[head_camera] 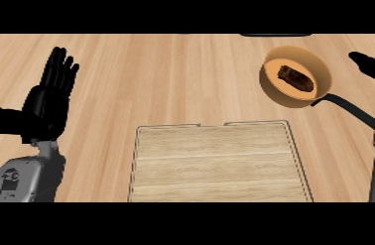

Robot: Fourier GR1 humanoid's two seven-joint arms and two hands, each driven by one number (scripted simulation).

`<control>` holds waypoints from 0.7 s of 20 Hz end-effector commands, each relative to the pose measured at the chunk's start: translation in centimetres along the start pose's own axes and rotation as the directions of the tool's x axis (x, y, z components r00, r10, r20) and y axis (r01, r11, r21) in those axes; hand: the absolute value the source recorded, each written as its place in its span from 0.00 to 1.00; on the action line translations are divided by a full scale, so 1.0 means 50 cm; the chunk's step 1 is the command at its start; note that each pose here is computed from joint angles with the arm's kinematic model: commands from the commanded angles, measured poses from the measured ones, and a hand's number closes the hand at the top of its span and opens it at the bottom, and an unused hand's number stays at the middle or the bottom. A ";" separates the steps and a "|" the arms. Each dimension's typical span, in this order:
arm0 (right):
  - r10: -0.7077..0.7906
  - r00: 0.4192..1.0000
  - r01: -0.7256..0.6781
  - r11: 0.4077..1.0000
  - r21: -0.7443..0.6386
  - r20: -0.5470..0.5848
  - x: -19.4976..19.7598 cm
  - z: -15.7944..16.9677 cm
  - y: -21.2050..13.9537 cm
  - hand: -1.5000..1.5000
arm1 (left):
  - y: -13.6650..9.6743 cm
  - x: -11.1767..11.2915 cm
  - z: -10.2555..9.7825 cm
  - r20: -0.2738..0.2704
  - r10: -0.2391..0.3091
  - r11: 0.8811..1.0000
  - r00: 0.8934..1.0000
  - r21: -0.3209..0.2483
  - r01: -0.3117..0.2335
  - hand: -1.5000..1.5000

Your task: Pick the sweet potato from the tray and place it in the pot

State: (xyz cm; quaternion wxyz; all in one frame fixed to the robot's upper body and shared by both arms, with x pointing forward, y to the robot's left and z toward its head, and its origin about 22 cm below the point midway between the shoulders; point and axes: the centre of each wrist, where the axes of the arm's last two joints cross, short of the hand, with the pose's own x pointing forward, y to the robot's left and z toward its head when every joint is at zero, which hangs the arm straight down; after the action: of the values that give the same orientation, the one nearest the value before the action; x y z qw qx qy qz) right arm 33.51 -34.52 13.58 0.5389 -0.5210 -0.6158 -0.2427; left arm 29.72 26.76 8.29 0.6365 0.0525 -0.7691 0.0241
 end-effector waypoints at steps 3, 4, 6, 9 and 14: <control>-0.037 0.999 0.038 0.999 -0.023 0.020 -0.023 0.033 -0.128 0.00 | 0.010 -0.005 0.004 0.007 0.001 1.000 1.000 -0.009 -0.001 0.50; -0.036 0.999 0.038 0.998 -0.056 0.033 -0.003 0.015 -0.139 0.00 | 0.019 -0.012 -0.019 0.009 0.005 1.000 1.000 0.010 -0.005 0.50; -0.028 1.000 0.028 0.997 -0.078 0.003 -0.064 0.020 -0.159 0.00 | -0.001 -0.001 0.000 -0.012 -0.001 1.000 1.000 -0.018 0.000 0.50; -0.048 0.998 0.051 0.995 -0.081 0.037 -0.083 0.016 -0.247 0.00 | 0.035 -0.023 -0.015 -0.004 -0.003 1.000 1.000 0.009 0.003 0.50; -0.027 0.999 0.029 0.996 -0.085 0.017 -0.130 -0.002 -0.312 0.00 | 0.025 -0.001 -0.012 0.003 0.010 1.000 1.000 0.001 -0.010 0.50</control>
State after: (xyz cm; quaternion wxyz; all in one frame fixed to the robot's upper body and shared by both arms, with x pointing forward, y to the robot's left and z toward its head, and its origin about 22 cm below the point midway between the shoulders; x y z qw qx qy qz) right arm 21.24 -40.19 12.30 0.5123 -0.5319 -0.6174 -0.2711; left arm 30.14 27.51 7.87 0.6358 0.0513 -0.7697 0.0252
